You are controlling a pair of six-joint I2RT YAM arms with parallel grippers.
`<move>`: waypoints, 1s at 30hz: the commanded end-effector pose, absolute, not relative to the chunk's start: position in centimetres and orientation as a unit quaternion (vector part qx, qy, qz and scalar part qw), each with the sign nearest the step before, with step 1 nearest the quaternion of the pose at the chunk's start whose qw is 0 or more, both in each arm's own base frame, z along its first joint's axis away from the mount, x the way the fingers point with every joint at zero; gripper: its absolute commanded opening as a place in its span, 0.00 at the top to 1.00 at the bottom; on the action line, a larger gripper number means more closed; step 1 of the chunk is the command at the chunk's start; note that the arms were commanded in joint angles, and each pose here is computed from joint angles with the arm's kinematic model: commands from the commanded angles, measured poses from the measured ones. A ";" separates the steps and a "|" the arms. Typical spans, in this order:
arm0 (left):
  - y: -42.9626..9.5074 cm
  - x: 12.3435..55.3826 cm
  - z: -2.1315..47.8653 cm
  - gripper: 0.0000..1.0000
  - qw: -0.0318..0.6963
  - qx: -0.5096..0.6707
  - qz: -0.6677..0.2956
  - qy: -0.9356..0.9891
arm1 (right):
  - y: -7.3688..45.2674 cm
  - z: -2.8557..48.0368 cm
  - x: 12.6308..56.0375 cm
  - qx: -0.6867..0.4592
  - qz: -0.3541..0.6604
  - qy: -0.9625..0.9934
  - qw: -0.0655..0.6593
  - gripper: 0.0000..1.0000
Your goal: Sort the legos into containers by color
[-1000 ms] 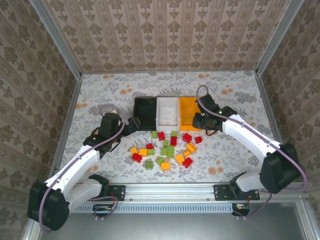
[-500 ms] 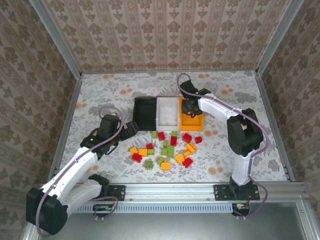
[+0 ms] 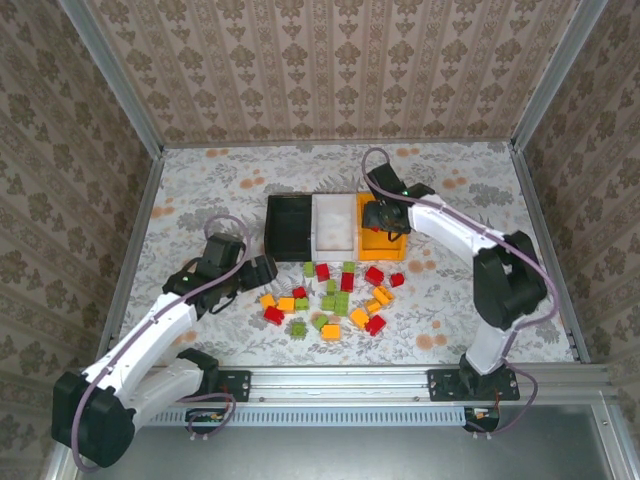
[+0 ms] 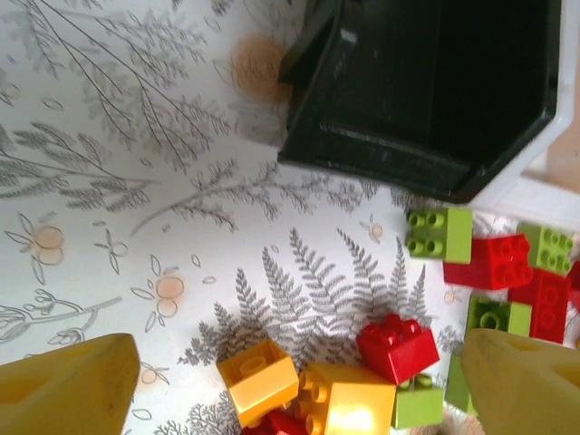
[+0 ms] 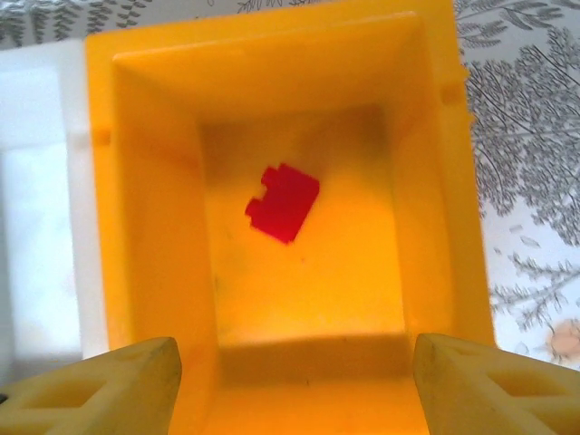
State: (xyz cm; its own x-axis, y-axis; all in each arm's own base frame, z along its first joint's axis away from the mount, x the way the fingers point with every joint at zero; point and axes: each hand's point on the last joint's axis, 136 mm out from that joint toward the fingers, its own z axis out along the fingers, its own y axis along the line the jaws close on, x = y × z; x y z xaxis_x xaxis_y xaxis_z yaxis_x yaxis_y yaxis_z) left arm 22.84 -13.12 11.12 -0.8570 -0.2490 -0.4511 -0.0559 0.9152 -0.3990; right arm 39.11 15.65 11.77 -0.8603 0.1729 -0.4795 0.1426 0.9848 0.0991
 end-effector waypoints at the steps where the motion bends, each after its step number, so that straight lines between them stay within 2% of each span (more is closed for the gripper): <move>1: -13.3 20.1 8.1 0.10 0.195 -0.065 -0.172 0.963 | 15.7 12.1 37.0 0.092 0.059 0.961 0.255 0.30; 6: -13.6 19.5 5.8 0.11 0.177 -0.066 -0.166 0.968 | 15.4 11.7 35.2 0.092 0.074 0.961 0.249 0.29; 14: -14.8 21.1 4.4 0.22 0.181 -0.070 -0.175 0.965 | 14.9 12.2 34.2 0.089 0.077 0.959 0.259 0.29; 22: -14.8 20.8 2.4 0.42 0.150 -0.076 -0.162 0.972 | 13.9 12.8 33.5 0.092 0.067 0.955 0.274 0.29; 26: -14.6 20.3 2.3 0.55 0.148 -0.081 -0.163 0.972 | 13.5 12.9 33.3 0.094 0.060 0.954 0.277 0.29; 30: -14.4 19.8 2.8 0.62 0.151 -0.084 -0.169 0.970 | 13.3 13.2 33.4 0.096 0.056 0.954 0.280 0.29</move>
